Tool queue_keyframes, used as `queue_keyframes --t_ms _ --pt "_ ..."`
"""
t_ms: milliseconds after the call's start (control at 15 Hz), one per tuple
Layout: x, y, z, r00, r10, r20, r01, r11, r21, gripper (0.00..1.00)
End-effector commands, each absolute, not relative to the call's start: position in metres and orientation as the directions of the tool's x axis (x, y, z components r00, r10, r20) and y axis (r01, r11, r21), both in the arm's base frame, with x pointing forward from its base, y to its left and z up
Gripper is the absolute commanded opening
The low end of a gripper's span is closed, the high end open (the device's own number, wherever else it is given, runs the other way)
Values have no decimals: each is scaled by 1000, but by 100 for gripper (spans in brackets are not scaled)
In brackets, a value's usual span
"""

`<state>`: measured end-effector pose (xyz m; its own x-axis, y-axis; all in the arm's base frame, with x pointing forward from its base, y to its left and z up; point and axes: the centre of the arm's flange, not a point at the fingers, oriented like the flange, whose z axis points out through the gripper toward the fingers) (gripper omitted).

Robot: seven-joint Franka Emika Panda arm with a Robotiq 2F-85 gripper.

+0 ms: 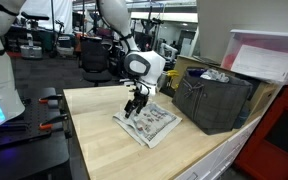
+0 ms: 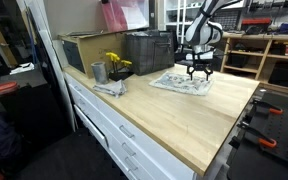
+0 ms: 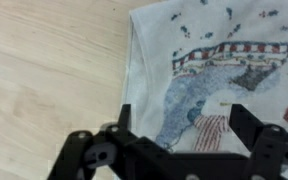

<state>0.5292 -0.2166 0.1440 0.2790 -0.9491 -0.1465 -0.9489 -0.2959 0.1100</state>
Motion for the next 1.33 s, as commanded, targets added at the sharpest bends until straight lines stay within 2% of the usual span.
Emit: queue_keyframes --t_ms 0,867,933,1267 --pt "496 -214 139 299 -925 -235 -948 -316 34 100" --pt "462 -203 107 331 -858 -394 -941 -331 -70 100" --pt "462 -202 107 333 -855 -397 -940 -331 -76 79" --pt "467 -196 108 361 -842 -401 -931 -348 -107 43"
